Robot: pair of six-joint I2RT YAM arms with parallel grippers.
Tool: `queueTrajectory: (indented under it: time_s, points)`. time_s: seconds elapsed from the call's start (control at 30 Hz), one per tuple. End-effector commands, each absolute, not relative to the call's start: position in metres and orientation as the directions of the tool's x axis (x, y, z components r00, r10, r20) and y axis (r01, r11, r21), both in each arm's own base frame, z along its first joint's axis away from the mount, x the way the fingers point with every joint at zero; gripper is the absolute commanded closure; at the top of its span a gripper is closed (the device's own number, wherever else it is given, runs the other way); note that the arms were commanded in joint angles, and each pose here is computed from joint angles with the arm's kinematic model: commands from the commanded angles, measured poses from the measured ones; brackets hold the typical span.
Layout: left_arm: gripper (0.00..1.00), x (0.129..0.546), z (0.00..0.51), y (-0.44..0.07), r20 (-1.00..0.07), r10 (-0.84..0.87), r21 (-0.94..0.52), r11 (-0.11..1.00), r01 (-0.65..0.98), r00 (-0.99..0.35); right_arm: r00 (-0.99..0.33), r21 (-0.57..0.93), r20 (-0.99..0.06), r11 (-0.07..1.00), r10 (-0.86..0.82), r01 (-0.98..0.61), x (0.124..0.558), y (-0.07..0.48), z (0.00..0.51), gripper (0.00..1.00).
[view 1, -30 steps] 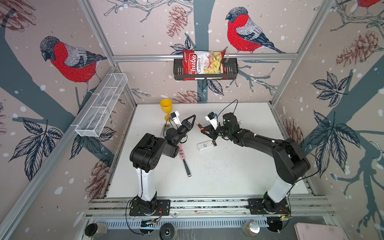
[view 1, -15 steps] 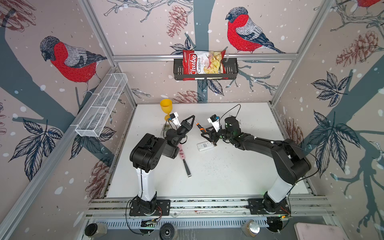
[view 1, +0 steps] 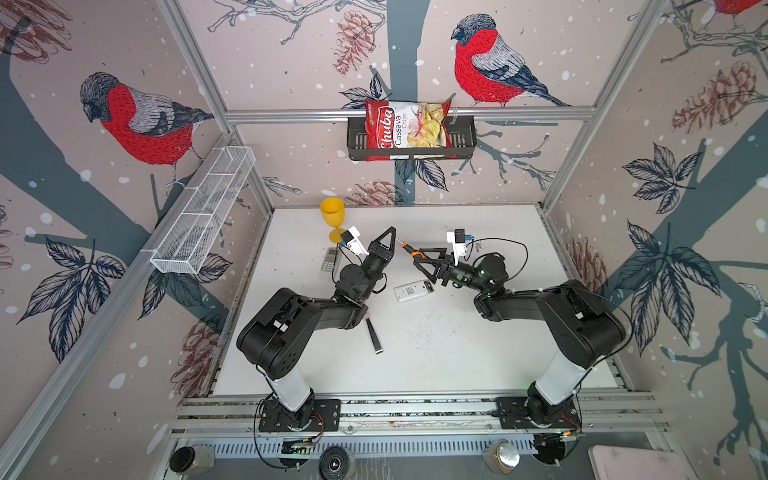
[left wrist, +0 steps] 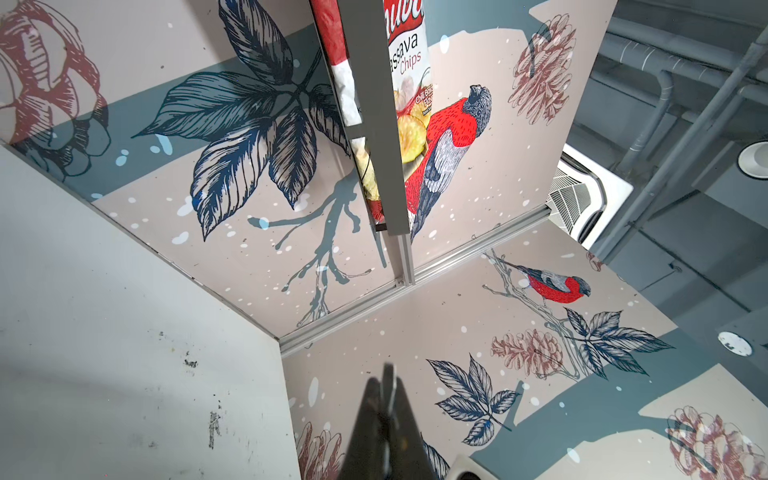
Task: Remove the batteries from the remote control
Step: 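Grasp the screwdriver handle with the right gripper while the left gripper opens and releases it, then lower the screwdriver toward the opened remote with the right gripper while the left gripper descends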
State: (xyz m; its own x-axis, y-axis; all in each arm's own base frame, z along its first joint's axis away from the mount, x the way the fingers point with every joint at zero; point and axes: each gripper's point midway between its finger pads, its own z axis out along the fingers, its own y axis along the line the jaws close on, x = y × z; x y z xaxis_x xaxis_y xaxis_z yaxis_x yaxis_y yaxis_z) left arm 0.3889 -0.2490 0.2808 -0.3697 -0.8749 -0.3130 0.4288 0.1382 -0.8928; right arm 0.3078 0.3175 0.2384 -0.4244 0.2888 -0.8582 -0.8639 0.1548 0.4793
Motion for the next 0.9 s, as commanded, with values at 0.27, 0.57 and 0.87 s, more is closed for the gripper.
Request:
queueTrajectory:
  time_s: [0.27, 0.57, 0.87]
  points:
    - [1.00, 0.374, 0.288, -0.278, -0.337, -0.888, -0.900, 0.206, 0.384, -0.314, -0.376, 0.421, -0.832, 0.023, 0.408, -0.907, 0.282, 0.302, 0.284, 0.24]
    - [1.00, 0.368, 0.288, -0.296, -0.359, -0.878, -0.891, 0.222, 0.396, -0.317, -0.419, 0.455, -0.800, -0.020, 0.429, -0.890, 0.281, 0.289, 0.282, 0.32]
    - [1.00, 0.364, 0.284, -0.307, -0.329, -0.880, -0.885, 0.159, 0.438, -0.344, -0.435, 0.474, -0.782, -0.028, 0.445, -0.880, 0.284, 0.284, 0.281, 0.40]
